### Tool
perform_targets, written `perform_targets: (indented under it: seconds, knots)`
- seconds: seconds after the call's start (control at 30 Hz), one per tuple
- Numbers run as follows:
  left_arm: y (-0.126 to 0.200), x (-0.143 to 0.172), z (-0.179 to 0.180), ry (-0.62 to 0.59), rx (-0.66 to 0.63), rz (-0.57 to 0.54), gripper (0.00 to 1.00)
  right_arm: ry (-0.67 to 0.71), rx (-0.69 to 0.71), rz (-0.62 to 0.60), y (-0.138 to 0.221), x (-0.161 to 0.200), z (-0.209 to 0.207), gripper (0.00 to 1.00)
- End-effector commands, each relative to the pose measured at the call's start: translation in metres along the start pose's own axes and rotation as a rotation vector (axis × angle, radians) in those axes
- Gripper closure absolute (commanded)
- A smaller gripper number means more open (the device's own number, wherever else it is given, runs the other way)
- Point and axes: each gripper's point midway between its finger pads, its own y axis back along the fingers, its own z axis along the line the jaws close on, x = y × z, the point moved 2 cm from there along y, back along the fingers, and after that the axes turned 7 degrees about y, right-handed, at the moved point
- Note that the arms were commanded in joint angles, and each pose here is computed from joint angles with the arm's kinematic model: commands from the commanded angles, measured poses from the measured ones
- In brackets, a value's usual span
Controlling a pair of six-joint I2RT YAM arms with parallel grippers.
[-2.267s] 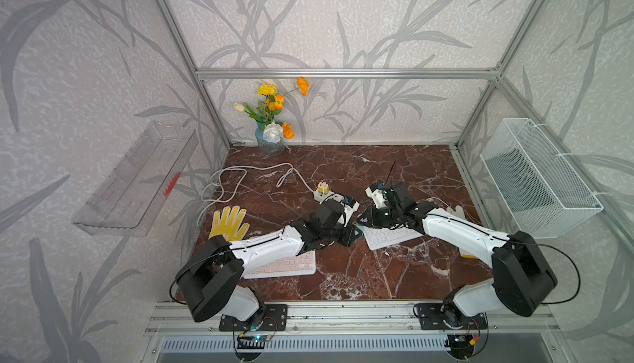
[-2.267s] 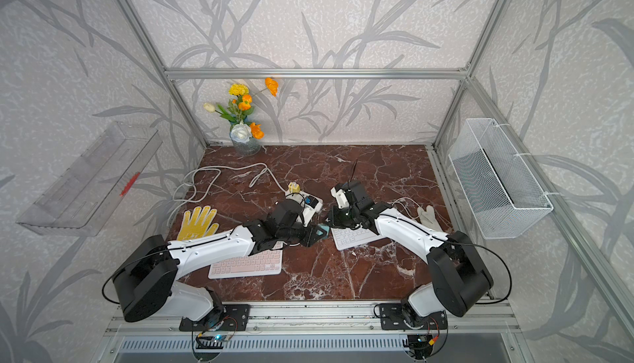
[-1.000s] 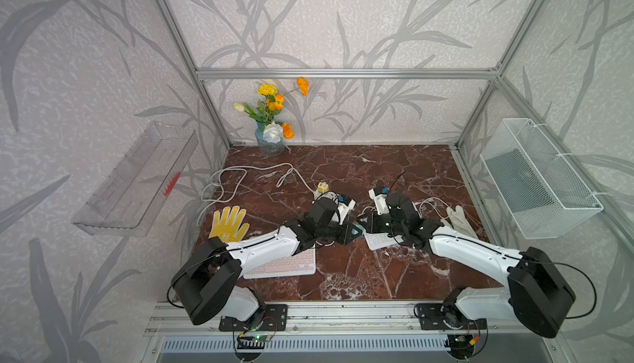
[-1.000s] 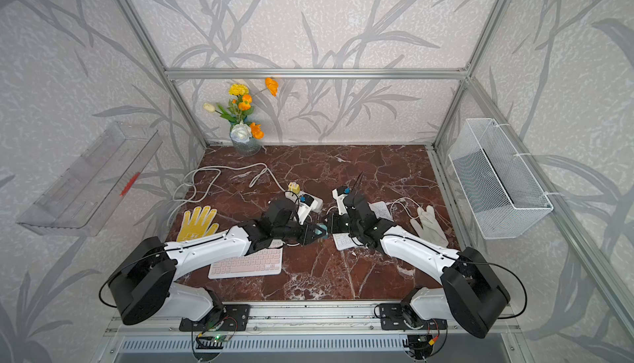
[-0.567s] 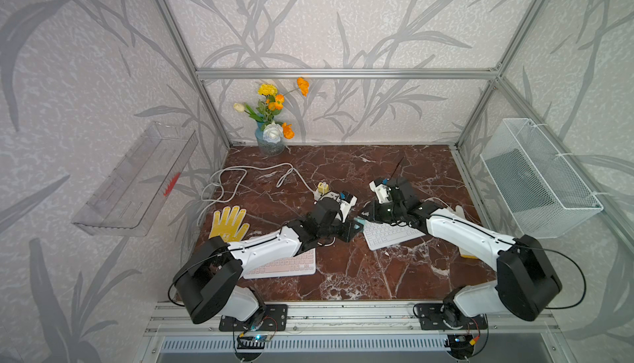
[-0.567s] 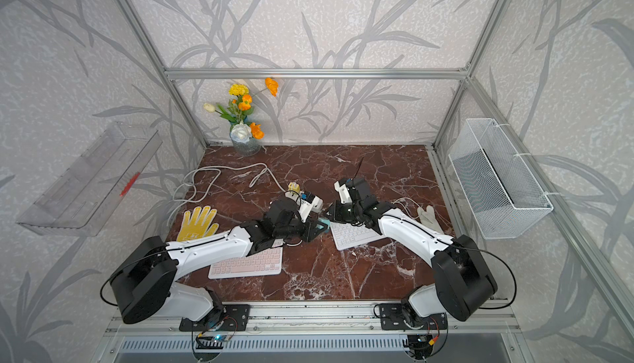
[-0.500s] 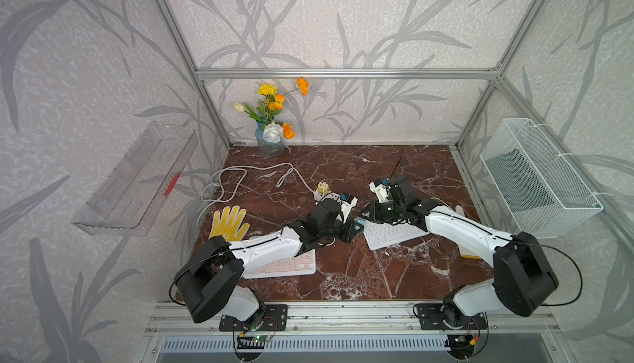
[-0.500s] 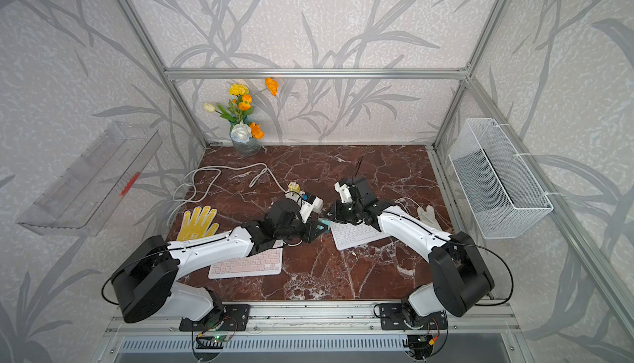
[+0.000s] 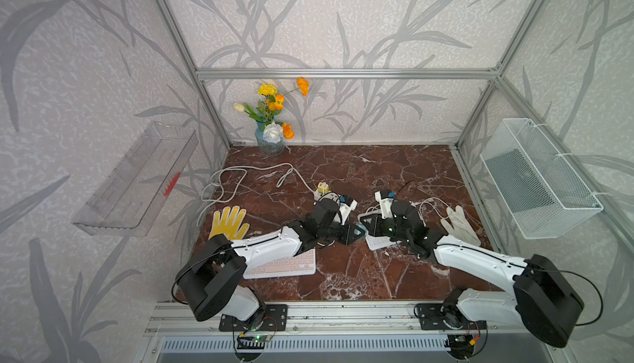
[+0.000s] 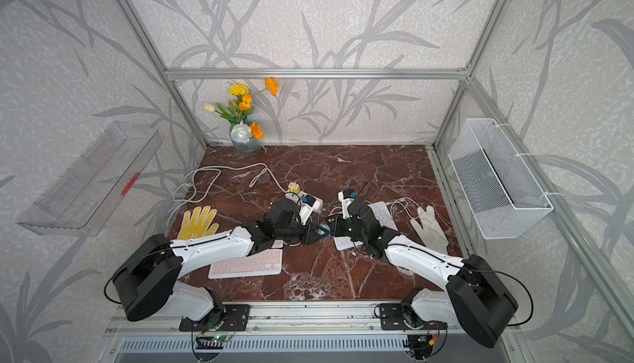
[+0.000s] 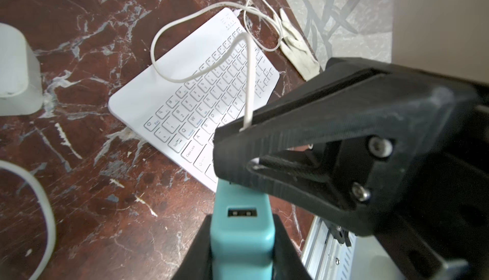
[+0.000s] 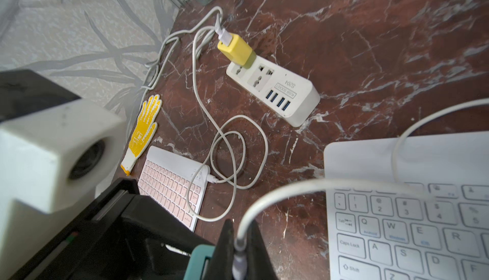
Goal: Unplug the wireless keyboard
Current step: Remove the power cord from the plug, then place the plug at the center of the board.
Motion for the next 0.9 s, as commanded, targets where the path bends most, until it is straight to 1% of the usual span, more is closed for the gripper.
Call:
perform_targets:
  seconds: [0.0, 0.1, 0.17, 0.23, 0.37, 0.47, 0.63, 0.7, 0.8, 0.87]
  knots:
    - [0.0, 0.06, 0.028, 0.161, -0.041, 0.219, 1.0, 0.018, 0.191, -0.389, 0.027, -0.086, -0.02, 1.0]
    - [-0.002, 0.076, 0.032, 0.129, -0.085, 0.269, 1.0, 0.008, 0.221, -0.367, 0.026, -0.098, -0.024, 1.0]
    - [-0.003, 0.082, 0.032, 0.123, -0.082, 0.289, 1.0, -0.019, 0.222, -0.356, 0.022, -0.104, -0.031, 1.0]
    - [-0.004, 0.086, 0.029, 0.1, -0.081, 0.295, 1.0, -0.041, 0.226, -0.349, 0.019, -0.108, -0.036, 1.0]
    - [-0.001, 0.095, 0.018, 0.01, -0.077, 0.318, 1.0, -0.072, 0.228, -0.317, 0.009, -0.115, -0.046, 1.0]
    - [0.001, 0.099, 0.023, 0.002, -0.106, 0.329, 1.0, -0.084, 0.217, -0.284, 0.004, -0.118, -0.049, 1.0]
    - [0.001, 0.092, 0.033, 0.007, -0.166, 0.303, 1.0, -0.095, 0.199, -0.25, 0.003, -0.115, -0.05, 1.0]
    - [-0.002, 0.087, 0.042, 0.021, -0.214, 0.284, 0.97, -0.098, 0.185, -0.217, 0.003, -0.113, -0.049, 1.0]
    - [-0.008, 0.08, 0.051, 0.035, -0.26, 0.274, 0.95, -0.113, 0.147, -0.124, 0.001, -0.102, -0.049, 1.0]
    - [-0.012, 0.069, 0.056, 0.029, -0.295, 0.25, 0.95, -0.109, 0.13, -0.056, 0.002, -0.092, -0.048, 1.0]
